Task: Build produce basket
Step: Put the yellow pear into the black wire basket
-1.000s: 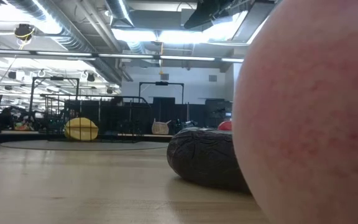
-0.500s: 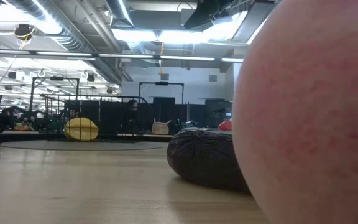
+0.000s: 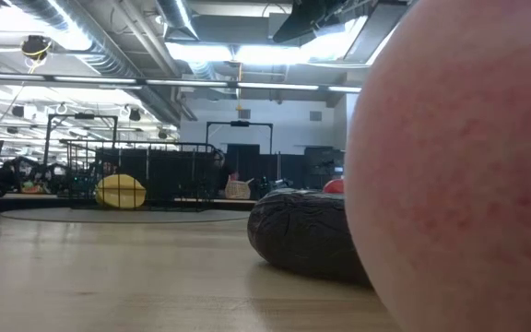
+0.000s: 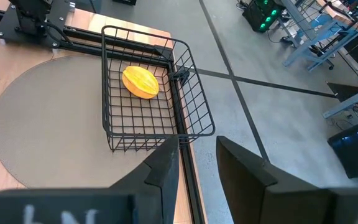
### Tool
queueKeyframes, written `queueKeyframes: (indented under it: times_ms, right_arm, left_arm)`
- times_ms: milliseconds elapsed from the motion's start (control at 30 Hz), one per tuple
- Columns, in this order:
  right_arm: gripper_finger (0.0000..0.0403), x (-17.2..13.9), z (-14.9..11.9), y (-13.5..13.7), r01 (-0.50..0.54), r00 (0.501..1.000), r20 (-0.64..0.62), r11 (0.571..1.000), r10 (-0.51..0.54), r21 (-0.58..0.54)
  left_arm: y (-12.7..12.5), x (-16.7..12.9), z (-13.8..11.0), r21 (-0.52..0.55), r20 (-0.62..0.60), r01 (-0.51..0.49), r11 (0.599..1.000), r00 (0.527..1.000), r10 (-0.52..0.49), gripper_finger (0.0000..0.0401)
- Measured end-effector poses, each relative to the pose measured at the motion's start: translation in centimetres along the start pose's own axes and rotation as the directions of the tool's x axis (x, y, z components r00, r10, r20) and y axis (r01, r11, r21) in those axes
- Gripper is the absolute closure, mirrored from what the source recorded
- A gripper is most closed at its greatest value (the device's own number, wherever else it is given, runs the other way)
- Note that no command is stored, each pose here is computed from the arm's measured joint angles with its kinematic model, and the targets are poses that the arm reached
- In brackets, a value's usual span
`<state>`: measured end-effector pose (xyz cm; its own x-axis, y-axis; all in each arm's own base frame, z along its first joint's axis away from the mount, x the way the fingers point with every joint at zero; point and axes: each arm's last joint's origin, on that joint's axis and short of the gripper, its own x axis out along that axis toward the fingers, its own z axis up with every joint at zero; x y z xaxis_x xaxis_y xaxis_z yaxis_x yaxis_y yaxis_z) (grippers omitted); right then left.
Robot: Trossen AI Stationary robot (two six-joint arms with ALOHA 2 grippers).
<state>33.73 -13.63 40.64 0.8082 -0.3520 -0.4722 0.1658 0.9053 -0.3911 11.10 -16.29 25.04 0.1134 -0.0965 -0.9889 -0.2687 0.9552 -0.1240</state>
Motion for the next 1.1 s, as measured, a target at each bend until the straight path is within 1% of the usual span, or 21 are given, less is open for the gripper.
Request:
queueKeyframes:
  times_ms: [133, 267, 433, 667, 1100]
  right_arm:
    - [0.0292, 0.0, 0.0, 0.0, 0.0, 1.0, 0.0, 1.0, 0.0, 0.0]
    - [0.0292, 0.0, 0.0, 0.0, 0.0, 1.0, 0.0, 1.0, 0.0, 0.0]
    - [0.0292, 0.0, 0.0, 0.0, 0.0, 1.0, 0.0, 1.0, 0.0, 0.0]
    - [0.0292, 0.0, 0.0, 0.0, 0.0, 1.0, 0.0, 1.0, 0.0, 0.0]
    - [0.0292, 0.0, 0.0, 0.0, 0.0, 1.0, 0.0, 1.0, 0.0, 0.011]
  left_arm:
    - [-0.4, 0.3, -0.1, 0.007, -0.006, 0.0, 1.0, 1.0, 0.0, 0.0315]
    - [-0.6, 0.7, 0.0, -0.02, -0.011, -0.016, 1.0, 1.0, 0.015, 0.0315]
    - [-0.9, 1.2, 0.0, -0.017, -0.021, -0.037, 0.999, 0.999, 0.036, 0.0315]
    - [-1.4, 2.0, -0.2, -0.045, -0.128, -0.051, 0.998, 0.991, 0.045, 0.0315]
    - [-1.4, 2.0, -0.2, -0.045, -0.114, -0.05, 0.998, 0.992, 0.045, 0.0315]
